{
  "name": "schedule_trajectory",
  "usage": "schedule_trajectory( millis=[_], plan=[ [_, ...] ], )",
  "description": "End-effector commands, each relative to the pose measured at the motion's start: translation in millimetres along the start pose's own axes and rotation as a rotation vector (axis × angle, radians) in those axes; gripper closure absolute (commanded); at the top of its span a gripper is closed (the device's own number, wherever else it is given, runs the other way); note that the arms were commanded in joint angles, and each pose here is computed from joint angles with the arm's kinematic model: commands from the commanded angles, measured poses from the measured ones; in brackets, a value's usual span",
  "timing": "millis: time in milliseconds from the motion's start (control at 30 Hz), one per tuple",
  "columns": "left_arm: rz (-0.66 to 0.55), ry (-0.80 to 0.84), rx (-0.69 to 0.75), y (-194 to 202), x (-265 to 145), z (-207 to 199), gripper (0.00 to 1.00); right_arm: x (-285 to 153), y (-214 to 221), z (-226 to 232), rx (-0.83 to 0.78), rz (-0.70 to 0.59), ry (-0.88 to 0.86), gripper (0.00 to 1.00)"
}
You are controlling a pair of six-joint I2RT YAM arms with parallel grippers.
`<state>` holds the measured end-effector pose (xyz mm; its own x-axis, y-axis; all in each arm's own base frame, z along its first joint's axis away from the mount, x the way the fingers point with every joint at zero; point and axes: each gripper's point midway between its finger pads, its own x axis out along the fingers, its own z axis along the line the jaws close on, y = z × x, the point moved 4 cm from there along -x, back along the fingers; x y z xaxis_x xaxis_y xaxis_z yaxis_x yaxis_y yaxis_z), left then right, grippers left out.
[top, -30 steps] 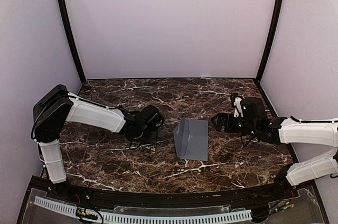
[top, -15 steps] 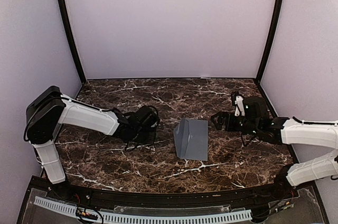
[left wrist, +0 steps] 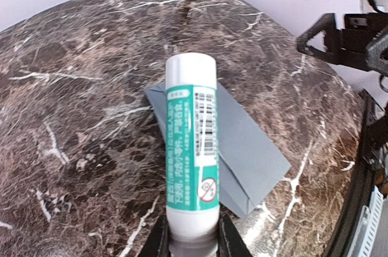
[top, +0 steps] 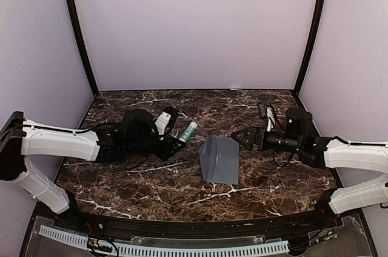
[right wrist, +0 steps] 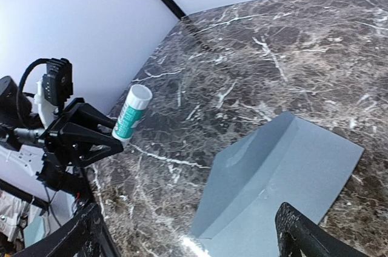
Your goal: Place the letter into the envelope and seal it
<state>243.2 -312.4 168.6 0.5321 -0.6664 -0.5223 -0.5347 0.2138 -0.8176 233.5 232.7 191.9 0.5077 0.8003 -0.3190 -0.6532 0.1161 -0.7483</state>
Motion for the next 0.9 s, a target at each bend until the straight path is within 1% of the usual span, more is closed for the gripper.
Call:
schedule_trajectory(
  millis=[0, 167, 333, 533, 600, 867],
  plan=[
    [-0.098, 0.265, 0.151, -18.5, -20.9, -40.0, 1.00, -3.8, -7.7, 36.3, -0.002, 0.014, -0.234, 0.04],
    [-0.141, 0.374, 0.258, -25.2, -32.5, -58.0, 1.00, -1.4, -3.1, 60.0, -0.008, 0.082, -0.353, 0.08],
    [-0.161, 0.460, 0.330, -28.5, -35.8, -71.1, 1.00, 11.2, 4.1, 79.0, -0.031, 0.152, -0.367, 0.08],
    [-0.159, 0.531, 0.399, -26.4, -34.7, -80.0, 1.00, 22.4, 10.2, 92.1, -0.034, 0.190, -0.387, 0.09],
    [-0.161, 0.552, 0.414, -26.9, -34.6, -82.6, 1.00, 25.9, 11.6, 93.8, -0.029, 0.201, -0.389, 0.11],
    [-0.128, 0.579, 0.475, -26.9, -26.5, -87.2, 1.00, 37.2, 20.3, 99.0, -0.022, 0.251, -0.424, 0.26]
  ],
)
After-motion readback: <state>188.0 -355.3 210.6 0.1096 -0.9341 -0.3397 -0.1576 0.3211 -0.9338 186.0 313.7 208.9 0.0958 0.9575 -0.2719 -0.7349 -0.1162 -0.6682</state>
